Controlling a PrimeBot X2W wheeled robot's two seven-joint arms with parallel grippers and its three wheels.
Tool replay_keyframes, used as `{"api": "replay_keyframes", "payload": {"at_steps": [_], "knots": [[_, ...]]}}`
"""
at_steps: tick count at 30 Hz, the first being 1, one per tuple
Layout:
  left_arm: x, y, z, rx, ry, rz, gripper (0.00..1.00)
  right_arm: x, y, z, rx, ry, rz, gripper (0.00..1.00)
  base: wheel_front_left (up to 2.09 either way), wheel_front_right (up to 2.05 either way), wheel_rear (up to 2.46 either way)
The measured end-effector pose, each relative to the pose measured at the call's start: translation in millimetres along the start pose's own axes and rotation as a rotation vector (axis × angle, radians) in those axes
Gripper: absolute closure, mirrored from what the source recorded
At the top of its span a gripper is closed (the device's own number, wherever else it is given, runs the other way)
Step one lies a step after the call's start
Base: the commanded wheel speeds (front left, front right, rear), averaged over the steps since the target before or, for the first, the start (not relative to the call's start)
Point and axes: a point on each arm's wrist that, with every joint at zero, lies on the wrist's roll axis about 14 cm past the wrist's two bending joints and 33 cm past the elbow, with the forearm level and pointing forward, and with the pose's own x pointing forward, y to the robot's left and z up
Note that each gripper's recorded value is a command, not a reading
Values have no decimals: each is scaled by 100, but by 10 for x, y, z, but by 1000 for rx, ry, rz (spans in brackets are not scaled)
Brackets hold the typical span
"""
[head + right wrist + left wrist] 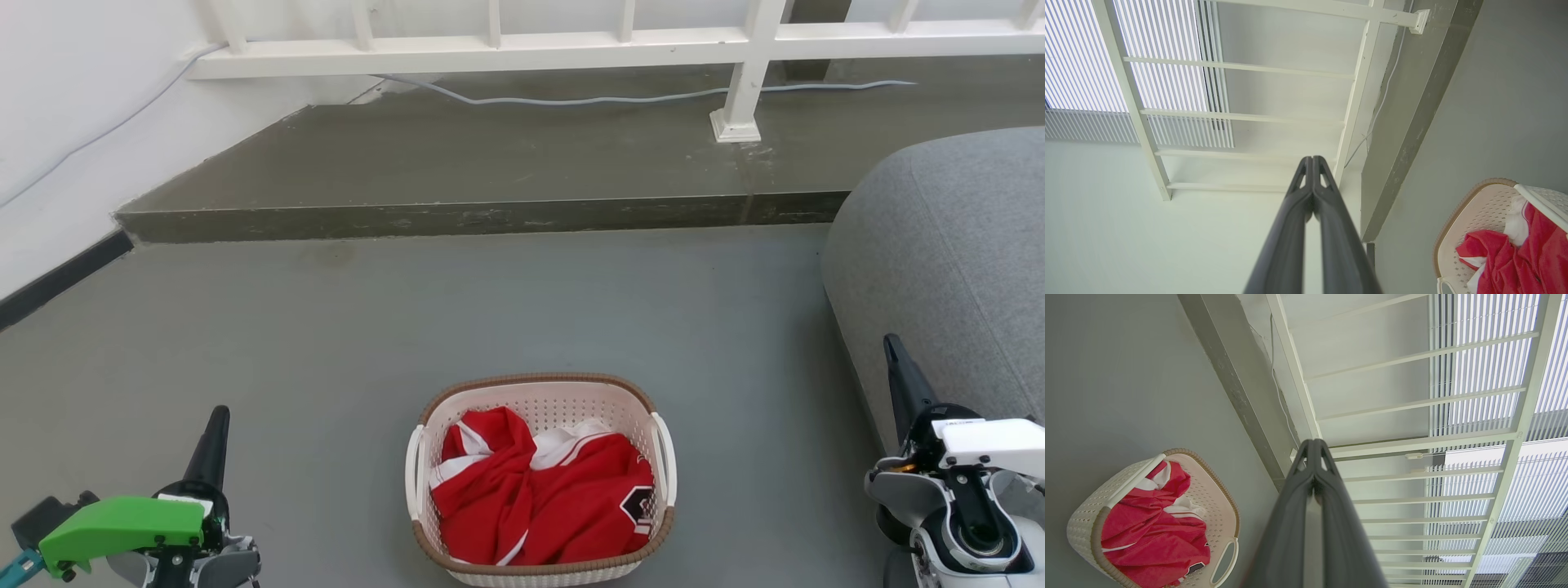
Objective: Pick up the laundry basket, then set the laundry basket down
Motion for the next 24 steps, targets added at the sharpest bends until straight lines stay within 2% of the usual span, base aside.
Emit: {"api": "replay_keyframes", "payload": {"at_steps": [11, 24], "knots": [[5, -14, 76, -150, -21, -20, 100, 13, 44, 75, 146, -17, 32, 100, 0, 0, 0], [14, -20, 70, -156, -22, -24, 100, 30, 61, 73, 153, -18, 36, 100, 0, 0, 0]]}}
